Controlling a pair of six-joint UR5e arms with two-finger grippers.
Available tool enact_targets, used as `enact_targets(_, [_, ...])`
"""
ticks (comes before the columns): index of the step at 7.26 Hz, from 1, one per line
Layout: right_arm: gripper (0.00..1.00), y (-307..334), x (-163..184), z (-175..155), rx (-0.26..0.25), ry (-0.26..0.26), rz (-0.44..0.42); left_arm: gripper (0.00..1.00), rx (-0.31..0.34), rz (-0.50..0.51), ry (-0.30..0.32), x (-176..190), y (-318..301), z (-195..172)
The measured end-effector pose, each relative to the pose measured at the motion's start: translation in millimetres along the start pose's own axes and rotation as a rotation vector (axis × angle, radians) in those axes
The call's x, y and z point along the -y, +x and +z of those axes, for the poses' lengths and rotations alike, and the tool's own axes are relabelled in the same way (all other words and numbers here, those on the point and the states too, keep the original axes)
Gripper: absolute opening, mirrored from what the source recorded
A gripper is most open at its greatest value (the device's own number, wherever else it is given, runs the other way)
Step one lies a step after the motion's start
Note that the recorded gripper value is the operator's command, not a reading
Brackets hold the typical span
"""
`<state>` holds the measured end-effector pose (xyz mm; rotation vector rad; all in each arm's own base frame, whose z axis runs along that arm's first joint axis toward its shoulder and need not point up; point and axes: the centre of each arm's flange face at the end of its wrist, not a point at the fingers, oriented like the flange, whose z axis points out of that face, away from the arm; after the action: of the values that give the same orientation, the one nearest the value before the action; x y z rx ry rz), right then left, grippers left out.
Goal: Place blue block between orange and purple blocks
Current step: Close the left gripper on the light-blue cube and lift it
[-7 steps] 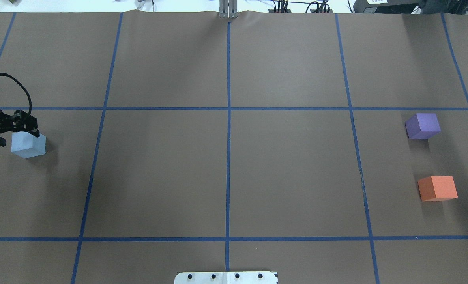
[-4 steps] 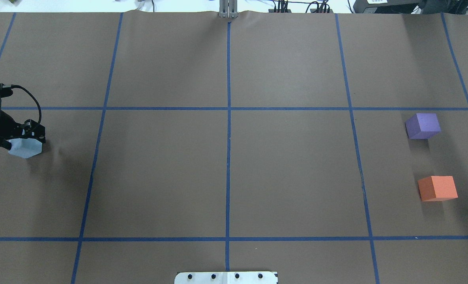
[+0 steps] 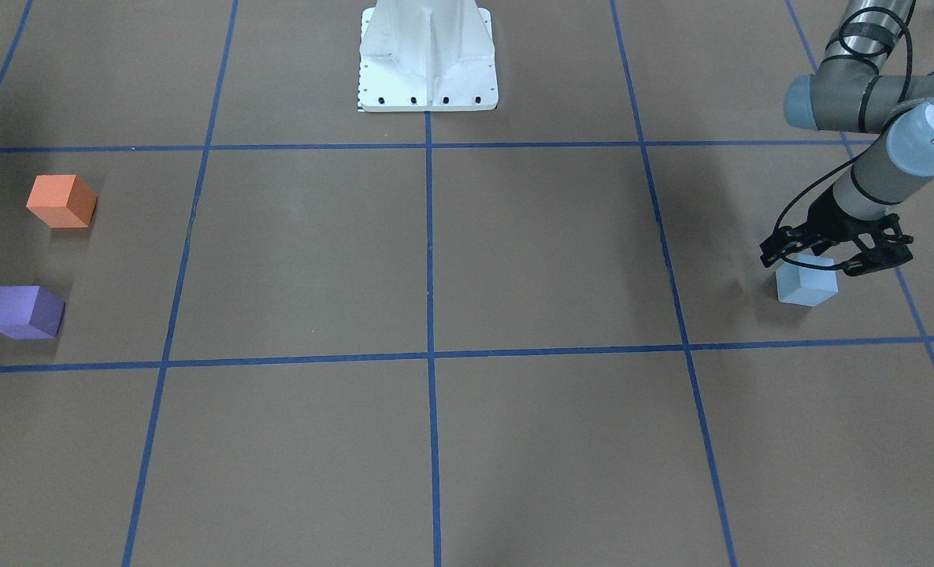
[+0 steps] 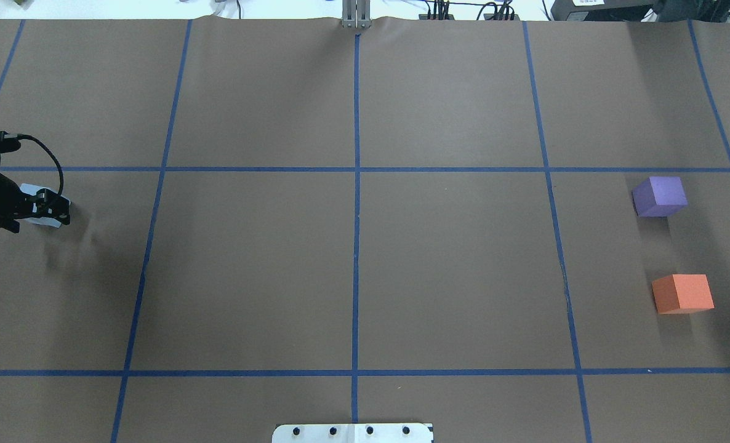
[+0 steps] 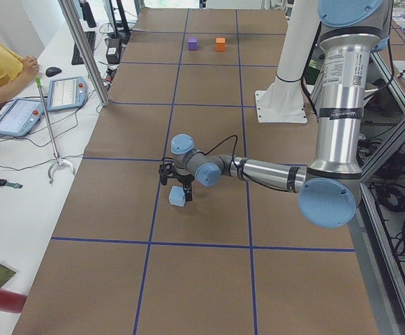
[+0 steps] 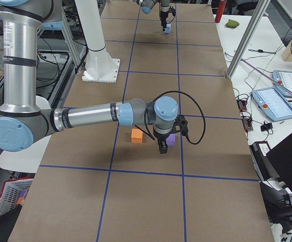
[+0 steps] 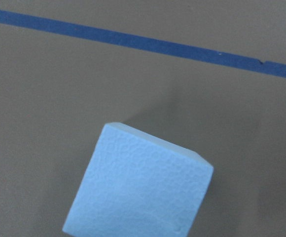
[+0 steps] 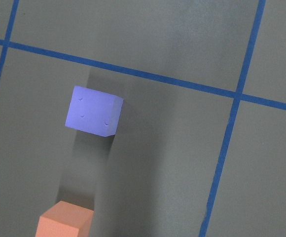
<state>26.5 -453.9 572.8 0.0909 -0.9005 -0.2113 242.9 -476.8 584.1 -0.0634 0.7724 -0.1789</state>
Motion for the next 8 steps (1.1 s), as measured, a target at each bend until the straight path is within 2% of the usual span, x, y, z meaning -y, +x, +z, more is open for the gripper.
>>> enact_targets(1, [1.00, 1, -2, 2, 0.007, -0.003, 0.005, 0.98, 0.004, 0.011, 0.001, 1, -2, 1])
enact_targets(4, [1.00, 1, -5, 3, 0.022, -0.004, 0.013, 0.98, 0.027, 0.156, 0.018, 16, -33, -5])
enact_targets(7, [1.00, 1, -7, 4, 0.032, -0.005, 0.016, 0.98, 0.021, 0.222, 0.043, 39, -10, -4])
enact_targets(8, [1.00, 0, -7, 3, 0.032, -0.004, 0.016, 0.94, 0.025, 0.273, 0.067, 49, 2, -6])
